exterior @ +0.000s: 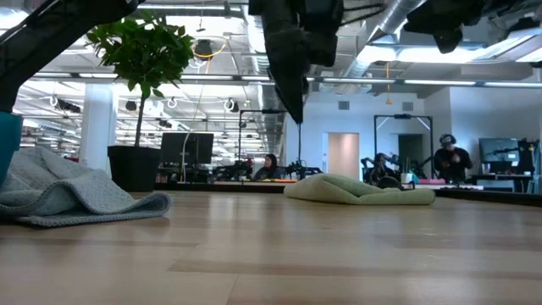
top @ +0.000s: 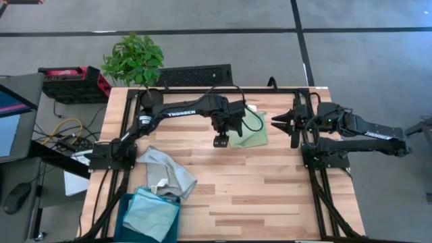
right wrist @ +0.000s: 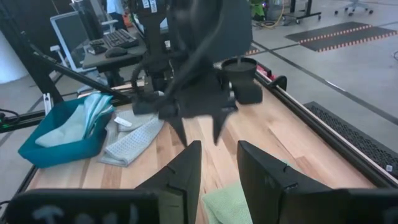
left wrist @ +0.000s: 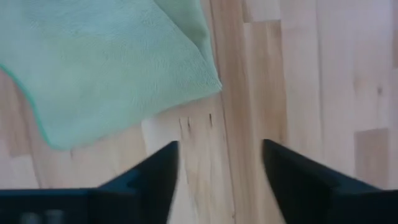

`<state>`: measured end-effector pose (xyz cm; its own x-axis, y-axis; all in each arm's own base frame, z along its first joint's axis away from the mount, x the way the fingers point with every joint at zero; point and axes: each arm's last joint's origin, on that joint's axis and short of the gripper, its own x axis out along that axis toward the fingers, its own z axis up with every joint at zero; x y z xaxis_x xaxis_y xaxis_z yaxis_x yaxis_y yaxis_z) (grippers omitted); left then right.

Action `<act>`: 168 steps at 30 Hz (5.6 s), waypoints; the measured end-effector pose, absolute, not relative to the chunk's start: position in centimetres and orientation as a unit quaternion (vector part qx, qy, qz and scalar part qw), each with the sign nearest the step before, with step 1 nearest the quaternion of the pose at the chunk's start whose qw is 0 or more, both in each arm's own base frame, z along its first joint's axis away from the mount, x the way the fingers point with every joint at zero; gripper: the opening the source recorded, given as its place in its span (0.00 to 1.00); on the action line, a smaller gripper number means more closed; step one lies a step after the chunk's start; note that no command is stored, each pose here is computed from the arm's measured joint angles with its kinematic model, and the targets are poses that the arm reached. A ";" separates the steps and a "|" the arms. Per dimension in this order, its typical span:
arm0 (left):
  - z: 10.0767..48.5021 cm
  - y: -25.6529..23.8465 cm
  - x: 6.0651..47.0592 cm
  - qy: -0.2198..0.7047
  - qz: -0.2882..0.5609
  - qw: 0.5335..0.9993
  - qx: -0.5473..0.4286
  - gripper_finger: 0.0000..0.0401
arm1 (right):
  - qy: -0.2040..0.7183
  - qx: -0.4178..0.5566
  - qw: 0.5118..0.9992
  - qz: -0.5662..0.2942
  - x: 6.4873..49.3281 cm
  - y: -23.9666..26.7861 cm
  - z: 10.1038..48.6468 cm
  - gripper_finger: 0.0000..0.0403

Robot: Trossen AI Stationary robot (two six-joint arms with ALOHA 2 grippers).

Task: Fold microfiber towels
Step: Put the green microfiber towel into the blue bin

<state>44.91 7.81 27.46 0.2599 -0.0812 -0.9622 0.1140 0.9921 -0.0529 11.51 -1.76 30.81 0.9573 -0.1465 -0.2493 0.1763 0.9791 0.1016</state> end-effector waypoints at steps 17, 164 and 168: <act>20.9 8.2 47.1 0.539 -0.062 0.840 0.032 0.93 | 0.121 0.061 0.987 -0.082 11.5 -1.8 30.8 0.32; 26.1 -31.8 16.4 0.731 -0.052 0.679 0.050 0.11 | 0.160 0.121 0.966 0.166 12.3 1.3 30.5 0.32; 26.1 -31.7 16.5 0.727 -0.026 0.686 0.032 0.21 | 0.160 0.121 0.966 0.165 12.3 1.3 30.5 0.32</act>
